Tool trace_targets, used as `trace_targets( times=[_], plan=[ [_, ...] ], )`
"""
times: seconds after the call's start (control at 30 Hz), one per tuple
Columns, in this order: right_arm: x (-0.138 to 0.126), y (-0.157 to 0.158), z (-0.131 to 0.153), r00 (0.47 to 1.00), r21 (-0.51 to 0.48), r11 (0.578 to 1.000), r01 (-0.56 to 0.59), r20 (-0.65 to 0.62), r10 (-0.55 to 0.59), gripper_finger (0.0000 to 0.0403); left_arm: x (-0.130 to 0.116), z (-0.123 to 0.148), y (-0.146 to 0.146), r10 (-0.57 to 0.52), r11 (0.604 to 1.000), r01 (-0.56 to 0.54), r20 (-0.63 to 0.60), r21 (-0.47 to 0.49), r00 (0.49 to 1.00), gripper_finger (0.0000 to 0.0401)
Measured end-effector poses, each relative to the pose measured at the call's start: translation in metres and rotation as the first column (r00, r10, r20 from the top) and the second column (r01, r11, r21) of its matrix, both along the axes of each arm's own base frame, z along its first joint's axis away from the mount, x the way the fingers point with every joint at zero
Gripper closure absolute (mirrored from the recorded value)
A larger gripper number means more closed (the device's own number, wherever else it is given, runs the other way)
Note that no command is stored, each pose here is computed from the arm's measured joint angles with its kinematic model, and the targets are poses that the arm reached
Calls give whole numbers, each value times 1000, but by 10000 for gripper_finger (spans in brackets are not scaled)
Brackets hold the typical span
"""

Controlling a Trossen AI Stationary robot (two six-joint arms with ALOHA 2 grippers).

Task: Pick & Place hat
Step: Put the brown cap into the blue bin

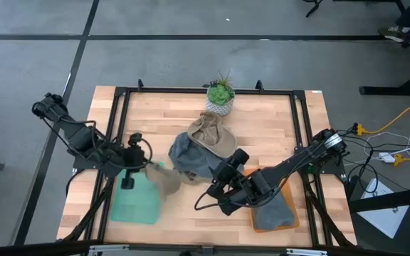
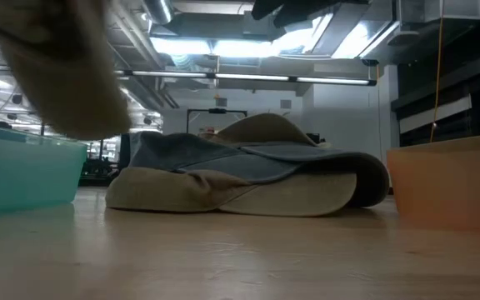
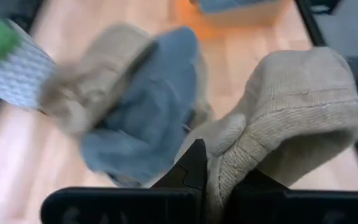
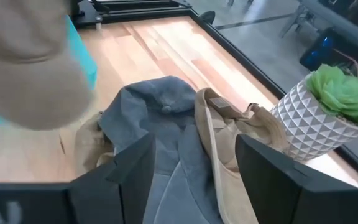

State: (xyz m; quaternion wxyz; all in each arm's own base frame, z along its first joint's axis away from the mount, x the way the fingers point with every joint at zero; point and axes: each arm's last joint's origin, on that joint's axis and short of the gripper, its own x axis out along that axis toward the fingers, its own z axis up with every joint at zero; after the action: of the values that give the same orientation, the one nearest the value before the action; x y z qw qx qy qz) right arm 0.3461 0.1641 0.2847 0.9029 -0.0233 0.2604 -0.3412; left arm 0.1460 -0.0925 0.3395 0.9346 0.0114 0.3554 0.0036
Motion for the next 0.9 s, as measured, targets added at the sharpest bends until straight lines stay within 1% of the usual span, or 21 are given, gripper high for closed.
trace_targets(
  times=[0.13,0.2,0.27,0.3,0.43,0.53,0.63,0.73,0.8,0.9],
  plan=[
    [0,-1,0,1000,1,1000,5,-2,-5,181,-7,-1,-6,-6,992,-1,-53,-130,999,398],
    [1,-3,0,1000,5,1000,12,3,-12,181,-11,1,-9,-8,979,-10,-90,-202,996,398],
    [1,-4,0,1000,6,1000,20,7,-20,181,-15,7,-11,11,959,-45,-122,-278,992,398],
    [2,-5,0,1000,3,1000,24,9,-24,181,-17,10,-11,26,951,-67,-138,-302,990,398],
    [3,-8,0,999,-2,999,32,9,-32,181,-30,20,-9,96,924,-164,-204,-345,974,398],
    [3,-8,0,999,-17,999,34,8,-34,181,-38,22,-7,166,901,-251,-255,-353,953,398],
    [3,-8,1,999,-20,999,35,9,-35,181,-43,17,-5,231,879,-336,-315,-338,920,398],
    [3,-8,0,999,-24,999,35,5,-35,181,-46,11,-6,308,858,-429,-384,-283,870,398],
    [2,-9,0,999,-28,999,35,-2,-35,181,-47,7,-8,343,849,-470,-425,-242,838,398],
    [1,-9,0,999,-36,999,34,-15,-35,181,-43,1,-14,382,846,-499,-437,-190,814,398]
  ],
)
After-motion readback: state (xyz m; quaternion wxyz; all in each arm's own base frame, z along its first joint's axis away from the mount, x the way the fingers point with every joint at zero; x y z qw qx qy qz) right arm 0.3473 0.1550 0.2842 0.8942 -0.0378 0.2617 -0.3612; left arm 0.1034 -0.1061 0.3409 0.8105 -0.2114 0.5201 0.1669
